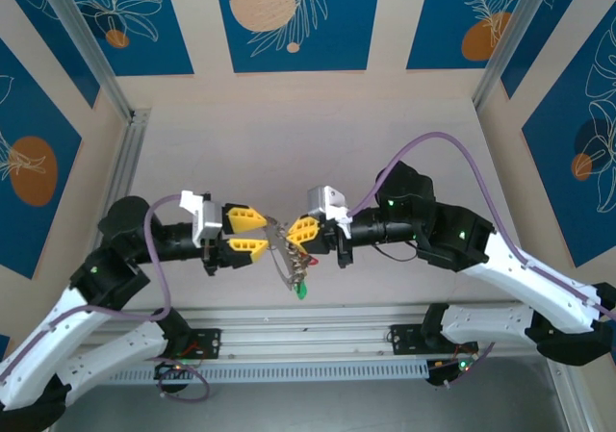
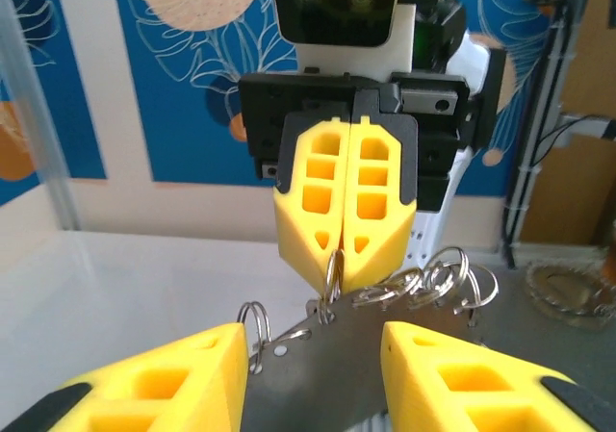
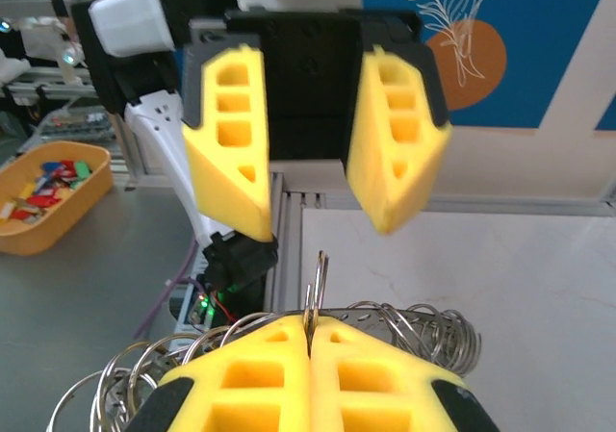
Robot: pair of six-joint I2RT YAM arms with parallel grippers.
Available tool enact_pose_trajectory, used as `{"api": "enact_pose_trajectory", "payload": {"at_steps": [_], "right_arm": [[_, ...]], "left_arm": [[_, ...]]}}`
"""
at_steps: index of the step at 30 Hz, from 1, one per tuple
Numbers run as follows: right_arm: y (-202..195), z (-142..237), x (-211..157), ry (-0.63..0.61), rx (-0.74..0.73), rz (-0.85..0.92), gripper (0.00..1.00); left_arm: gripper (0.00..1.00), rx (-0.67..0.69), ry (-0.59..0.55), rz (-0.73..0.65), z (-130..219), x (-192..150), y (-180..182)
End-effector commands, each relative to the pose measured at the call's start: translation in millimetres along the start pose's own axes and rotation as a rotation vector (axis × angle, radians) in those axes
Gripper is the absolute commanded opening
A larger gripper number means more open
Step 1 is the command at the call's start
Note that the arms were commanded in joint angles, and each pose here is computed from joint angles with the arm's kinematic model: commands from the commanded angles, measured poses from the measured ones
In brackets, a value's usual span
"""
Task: Put the keys on the keyring
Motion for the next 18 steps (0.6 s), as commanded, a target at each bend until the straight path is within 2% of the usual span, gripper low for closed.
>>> {"api": "enact_pose_trajectory", "payload": {"at_steps": [1, 4, 9, 18], "right_arm": [[0.8, -3.2, -5.6, 0.146, -0.039, 0.036, 0.0], [1.8, -8.5, -3.8, 0.191, -0.038, 0.047, 0.0], [2.3, -15.7, -2.1, 0.237, -0.021, 0.048, 0.0], [2.4, -21.4, 6.1, 0.234, 0.034, 0.051, 0.0]], "left_arm": [[0.41, 0.088, 0.183, -0.054, 8.1, -8.6, 0.8], [0.41, 0.081, 0.269, -0.052, 1.2, -8.0, 5.9], [0.39, 0.031, 0.297, -0.064, -7.2, -7.9, 7.2], [0.35, 0.002, 0.367, -0.066, -18.6, -15.4, 7.8]]}}
Point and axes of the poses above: each hand's point on the last joint's axis, 136 mm out from that joint toward the fingers, its own z axis back along the fingers, its own y axis along the line the jaws close on, x = y × z, the point moved 10 cm from there along z, back along the fingers, and after that the axes turned 6 degrees about z, right-handed, at the moved point
